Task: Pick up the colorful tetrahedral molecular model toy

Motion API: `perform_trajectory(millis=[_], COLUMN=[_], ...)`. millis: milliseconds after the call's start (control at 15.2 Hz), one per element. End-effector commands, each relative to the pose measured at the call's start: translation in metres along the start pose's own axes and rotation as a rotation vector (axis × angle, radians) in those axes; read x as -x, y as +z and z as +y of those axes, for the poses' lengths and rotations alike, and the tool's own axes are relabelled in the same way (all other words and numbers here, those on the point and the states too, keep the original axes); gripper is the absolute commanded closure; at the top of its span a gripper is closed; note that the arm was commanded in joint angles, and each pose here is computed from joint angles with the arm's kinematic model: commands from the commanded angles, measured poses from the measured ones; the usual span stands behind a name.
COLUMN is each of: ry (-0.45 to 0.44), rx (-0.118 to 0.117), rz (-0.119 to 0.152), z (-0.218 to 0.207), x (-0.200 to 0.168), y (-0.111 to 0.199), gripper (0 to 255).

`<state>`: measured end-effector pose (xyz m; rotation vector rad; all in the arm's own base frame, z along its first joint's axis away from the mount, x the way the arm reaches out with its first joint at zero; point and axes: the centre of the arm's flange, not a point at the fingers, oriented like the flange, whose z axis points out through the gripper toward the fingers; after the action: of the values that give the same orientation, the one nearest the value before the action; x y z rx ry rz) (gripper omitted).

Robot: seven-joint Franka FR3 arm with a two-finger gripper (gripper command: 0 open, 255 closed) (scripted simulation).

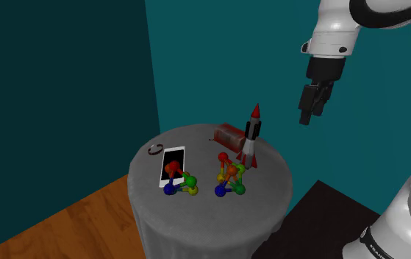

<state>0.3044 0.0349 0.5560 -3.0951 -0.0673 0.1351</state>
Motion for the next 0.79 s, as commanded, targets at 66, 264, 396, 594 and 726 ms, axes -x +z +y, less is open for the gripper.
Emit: perform_trajectory(millis=[66, 264, 396, 594, 726], ry=[0.033, 0.131, 0.197, 0.295, 0.361], rx=[0.010, 0.038, 0.058, 0.087, 0.106], rz=[0.011, 0.046, 0.069, 0.103, 0.126], z=[-0.010, -0.040, -0.058, -0.085, -0.101], x=[-0.002, -0.012, -0.021, -0.037, -0.049], y=[0.009, 0.036, 0.055, 0.083, 0.102], gripper=[0, 0, 0, 0, 0])
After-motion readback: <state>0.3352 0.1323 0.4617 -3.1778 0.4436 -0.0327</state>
